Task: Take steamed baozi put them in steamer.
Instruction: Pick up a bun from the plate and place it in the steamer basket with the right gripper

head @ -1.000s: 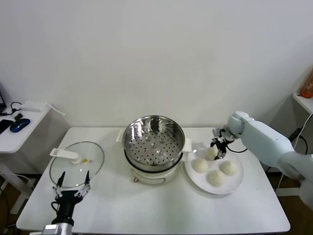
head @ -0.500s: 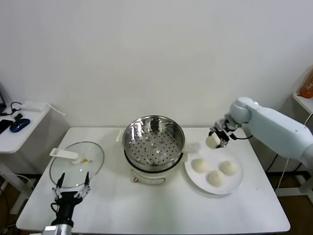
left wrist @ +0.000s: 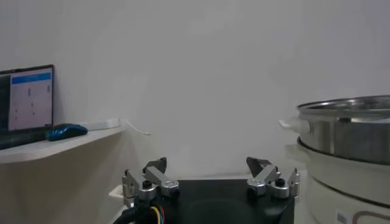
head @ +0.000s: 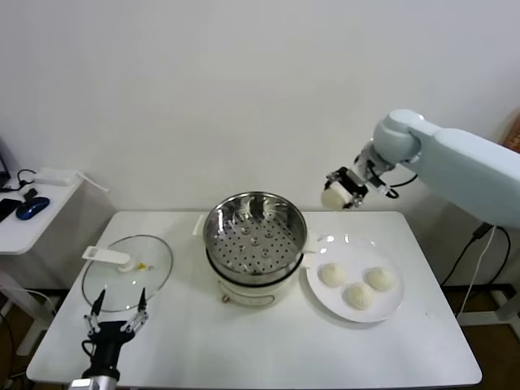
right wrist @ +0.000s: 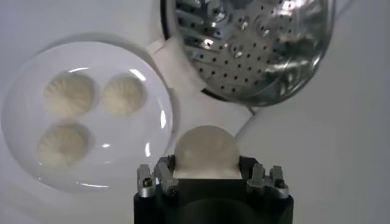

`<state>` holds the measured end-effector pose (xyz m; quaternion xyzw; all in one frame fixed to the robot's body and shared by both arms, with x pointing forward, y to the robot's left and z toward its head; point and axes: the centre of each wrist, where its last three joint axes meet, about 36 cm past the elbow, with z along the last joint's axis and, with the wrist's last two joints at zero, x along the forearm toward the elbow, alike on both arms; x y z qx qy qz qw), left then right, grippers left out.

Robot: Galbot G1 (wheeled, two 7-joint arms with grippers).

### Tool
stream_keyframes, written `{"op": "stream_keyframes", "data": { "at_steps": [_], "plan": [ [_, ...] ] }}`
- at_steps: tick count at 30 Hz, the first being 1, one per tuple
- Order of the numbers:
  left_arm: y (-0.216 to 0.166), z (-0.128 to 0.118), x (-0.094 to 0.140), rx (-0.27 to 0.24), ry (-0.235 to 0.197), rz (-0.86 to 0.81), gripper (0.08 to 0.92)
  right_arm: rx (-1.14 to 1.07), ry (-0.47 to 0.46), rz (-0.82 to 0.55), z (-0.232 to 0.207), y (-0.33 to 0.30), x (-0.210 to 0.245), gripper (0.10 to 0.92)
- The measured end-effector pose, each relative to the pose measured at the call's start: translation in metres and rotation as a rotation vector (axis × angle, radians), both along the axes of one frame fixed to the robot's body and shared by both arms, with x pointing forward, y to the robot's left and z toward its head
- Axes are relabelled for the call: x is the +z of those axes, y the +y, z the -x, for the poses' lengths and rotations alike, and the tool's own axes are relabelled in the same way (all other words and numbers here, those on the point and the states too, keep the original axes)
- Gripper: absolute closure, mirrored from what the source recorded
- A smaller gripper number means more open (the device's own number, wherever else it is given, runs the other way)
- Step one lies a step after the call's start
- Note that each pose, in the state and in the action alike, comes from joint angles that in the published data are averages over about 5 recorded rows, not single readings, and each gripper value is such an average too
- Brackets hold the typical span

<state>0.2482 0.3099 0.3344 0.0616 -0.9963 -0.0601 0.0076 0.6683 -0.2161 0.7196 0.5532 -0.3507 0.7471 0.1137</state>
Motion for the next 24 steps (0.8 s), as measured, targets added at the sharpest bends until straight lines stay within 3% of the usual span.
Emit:
{"op": "stream_keyframes", "data": {
  "at_steps": [8,24],
  "plan": [
    [0.001,-0.001,0.006,0.003,-0.011,-0.013,0.177,0.171,-0.034,0.063,-0.005,0.075,0.002,0.344],
    [0.008,0.001,0.007,0.015,-0.009,-0.023,0.177,0.433,-0.091,0.236,-0.02,0.177,-0.059,0.344]
  ]
}}
